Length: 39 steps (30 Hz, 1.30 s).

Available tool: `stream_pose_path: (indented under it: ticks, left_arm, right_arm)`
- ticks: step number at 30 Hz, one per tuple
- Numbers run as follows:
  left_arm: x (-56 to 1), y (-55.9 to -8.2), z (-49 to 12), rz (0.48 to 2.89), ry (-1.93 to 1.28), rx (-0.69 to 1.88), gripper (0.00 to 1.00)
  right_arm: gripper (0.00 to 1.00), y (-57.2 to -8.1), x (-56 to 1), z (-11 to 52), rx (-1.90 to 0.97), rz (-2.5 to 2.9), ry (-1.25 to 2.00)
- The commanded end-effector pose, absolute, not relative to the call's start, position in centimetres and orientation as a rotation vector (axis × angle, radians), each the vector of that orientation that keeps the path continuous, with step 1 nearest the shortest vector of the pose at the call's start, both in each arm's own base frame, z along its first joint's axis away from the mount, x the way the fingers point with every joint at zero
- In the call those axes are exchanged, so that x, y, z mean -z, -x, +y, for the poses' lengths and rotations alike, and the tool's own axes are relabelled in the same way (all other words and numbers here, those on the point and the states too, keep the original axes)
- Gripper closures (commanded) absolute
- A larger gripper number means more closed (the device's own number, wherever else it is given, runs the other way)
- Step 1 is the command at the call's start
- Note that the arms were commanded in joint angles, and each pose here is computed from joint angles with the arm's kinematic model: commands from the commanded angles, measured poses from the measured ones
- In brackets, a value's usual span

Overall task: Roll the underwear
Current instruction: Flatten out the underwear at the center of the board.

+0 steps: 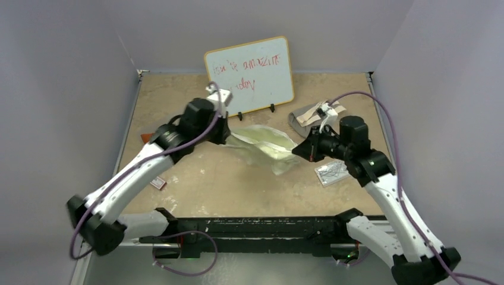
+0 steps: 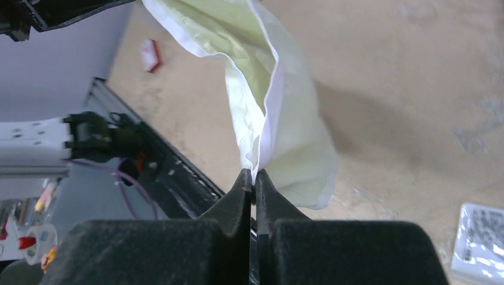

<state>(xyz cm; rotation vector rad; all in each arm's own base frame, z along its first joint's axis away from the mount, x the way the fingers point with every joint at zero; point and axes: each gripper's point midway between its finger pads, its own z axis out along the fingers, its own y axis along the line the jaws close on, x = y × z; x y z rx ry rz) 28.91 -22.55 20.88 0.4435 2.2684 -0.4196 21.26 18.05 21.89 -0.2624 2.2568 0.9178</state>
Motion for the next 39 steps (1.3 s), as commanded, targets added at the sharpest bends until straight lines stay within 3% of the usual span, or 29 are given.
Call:
stream_pose_path:
  ticks: [1, 7, 9, 13, 16, 23, 30, 32, 35, 36, 39]
  left_arm:
    - [-25.0, -24.0, -18.6, 2.254, -0.305, 0.455, 1.00]
    - [-31.0, -18.3, -15.8, 2.167, -0.267, 0.596, 1.00]
    - [-32.7, -17.0, -15.0, 2.148, -0.279, 0.619, 1.00]
    - [-32.6, -16.0, -15.0, 2.207, -0.319, 0.623, 1.00]
    - [-28.6, -18.2, -16.4, 2.375, -0.340, 0.525, 1.00]
    - [-15.3, -27.0, -18.6, 2.590, -0.371, 0.437, 1.00]
    - [-9.6, -33.4, -18.5, 2.636, -0.366, 0.368, 1.00]
    - [-8.4, -34.2, -18.1, 2.655, -0.372, 0.310, 1.00]
    - [-7.3, -35.2, -17.6, 2.661, -0.371, 0.270, 1.00]
    - [-7.2, -35.6, -17.4, 2.658, -0.368, 0.258, 1.00]
    - [-7.6, -36.7, -16.8, 2.651, -0.327, 0.210, 0.81]
  right_arm:
    - [1.00, -16.9, -28.3, 19.5, -1.154, 2.079, 0.402]
    - [0.99, -8.1, -33.5, 21.3, -1.628, 1.740, 0.833]
    - [0.99, -8.0, -33.8, 21.2, -1.631, 1.762, 0.798]
    - [0.98, -14.3, -28.5, 20.2, -1.323, 2.136, 0.379]
    - [0.98, -18.8, -21.0, 18.4, -1.027, 2.470, 0.093]
    - [0.96, -26.3, -12.2, 19.2, -0.853, 2.544, 0.017]
    - [0.96, -31.6, -9.2, 18.5, -0.630, 2.618, 0.088]
    - [0.92, -32.9, -8.8, 18.1, -0.556, 2.621, 0.109]
    - [0.73, -35.1, -8.1, 16.6, -0.398, 2.610, 0.099]
    - [0.72, -36.0, -8.1, 16.0, -0.337, 2.606, 0.083]
    - [0.69, -37.3, -7.8, 14.8, -0.217, 2.637, 0.047]
